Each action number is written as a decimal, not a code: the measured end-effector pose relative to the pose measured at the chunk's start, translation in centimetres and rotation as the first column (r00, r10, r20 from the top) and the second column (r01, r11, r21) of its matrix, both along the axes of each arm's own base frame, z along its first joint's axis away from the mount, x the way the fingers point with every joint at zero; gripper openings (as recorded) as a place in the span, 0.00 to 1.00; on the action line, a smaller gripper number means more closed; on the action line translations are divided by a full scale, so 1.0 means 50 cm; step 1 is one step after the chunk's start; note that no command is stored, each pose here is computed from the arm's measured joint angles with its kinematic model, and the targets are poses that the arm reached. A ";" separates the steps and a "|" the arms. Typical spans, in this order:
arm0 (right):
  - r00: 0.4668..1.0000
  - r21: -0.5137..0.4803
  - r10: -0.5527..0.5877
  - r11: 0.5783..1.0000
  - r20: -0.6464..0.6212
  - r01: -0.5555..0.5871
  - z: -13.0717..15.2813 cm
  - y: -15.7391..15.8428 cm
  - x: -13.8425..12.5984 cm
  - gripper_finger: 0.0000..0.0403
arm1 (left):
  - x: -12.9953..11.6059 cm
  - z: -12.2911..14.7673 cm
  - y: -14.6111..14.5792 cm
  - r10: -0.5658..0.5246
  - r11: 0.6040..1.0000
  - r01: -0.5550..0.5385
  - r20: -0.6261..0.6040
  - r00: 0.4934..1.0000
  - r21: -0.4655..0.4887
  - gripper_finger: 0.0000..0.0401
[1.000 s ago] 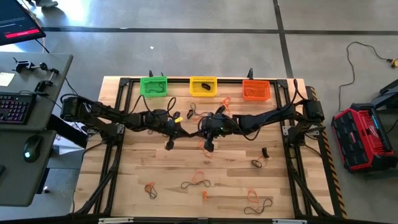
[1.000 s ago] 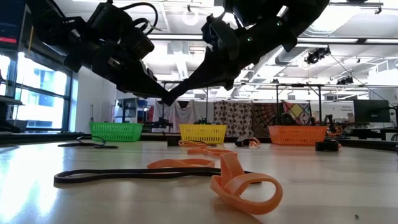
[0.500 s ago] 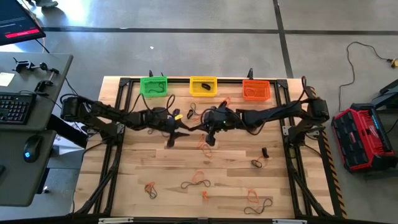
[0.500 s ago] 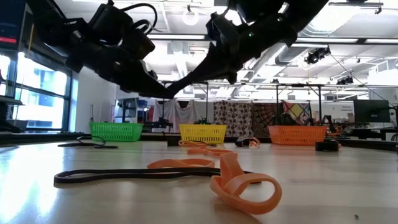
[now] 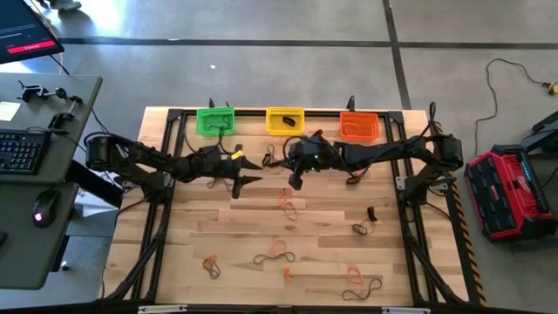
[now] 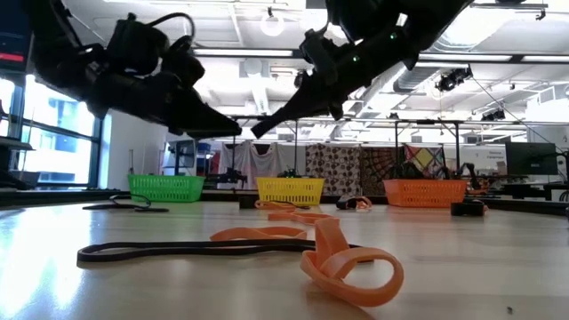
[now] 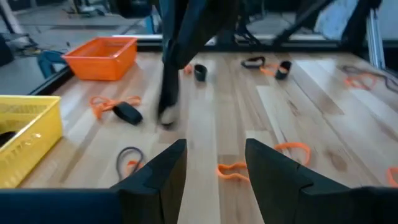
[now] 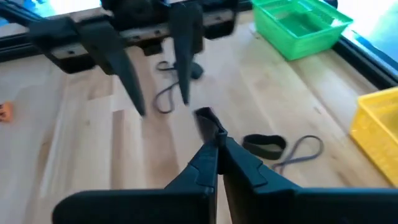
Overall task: Sort rubber bands into baskets
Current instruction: Put the black rubber band into the yellow bin
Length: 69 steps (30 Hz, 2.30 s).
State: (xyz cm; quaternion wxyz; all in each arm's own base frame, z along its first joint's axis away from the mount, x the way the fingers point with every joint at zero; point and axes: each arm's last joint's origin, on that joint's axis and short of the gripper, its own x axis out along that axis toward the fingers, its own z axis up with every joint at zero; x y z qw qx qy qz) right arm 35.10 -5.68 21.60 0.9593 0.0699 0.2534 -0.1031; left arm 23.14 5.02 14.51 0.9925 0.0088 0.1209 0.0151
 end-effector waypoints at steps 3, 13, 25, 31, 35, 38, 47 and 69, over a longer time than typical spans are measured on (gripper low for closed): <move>0.998 -0.014 -0.055 0.998 0.001 0.055 0.001 -0.032 -0.006 0.00 | -0.011 -0.008 0.000 0.009 1.000 -0.009 0.002 1.000 -0.010 0.39; 0.962 -0.061 -0.272 0.961 0.001 0.271 0.008 -0.168 -0.045 0.00 | -0.014 -0.003 -0.001 -0.004 1.000 0.003 0.044 0.999 0.017 0.39; 0.930 0.194 -0.347 0.911 -0.119 0.365 0.049 -0.330 0.000 0.00 | -0.012 0.002 -0.002 -0.012 1.000 0.013 0.074 0.997 -0.021 0.39; 0.898 0.299 -0.382 0.850 -0.219 0.435 -0.005 -0.380 0.009 0.00 | -0.012 0.002 -0.002 -0.017 1.000 0.017 0.074 0.997 0.001 0.39; 0.881 0.316 -0.393 0.828 -0.263 0.463 -0.041 -0.391 0.012 0.00 | -0.012 0.002 -0.002 -0.022 1.000 0.020 0.073 0.997 0.022 0.39; 0.881 0.312 -0.384 0.831 -0.275 0.460 -0.049 -0.391 0.013 0.00 | -0.013 0.002 -0.002 -0.018 1.000 0.017 0.073 0.997 0.023 0.39; 0.867 0.295 -0.405 0.824 -0.290 0.483 -0.052 -0.394 0.009 0.00 | -0.013 0.002 -0.001 -0.015 1.000 0.014 0.072 0.997 0.022 0.39; 0.874 0.242 -0.340 0.868 -0.346 0.434 0.010 -0.396 0.056 0.00 | -0.012 0.003 -0.001 -0.012 1.000 0.011 0.075 0.997 0.015 0.39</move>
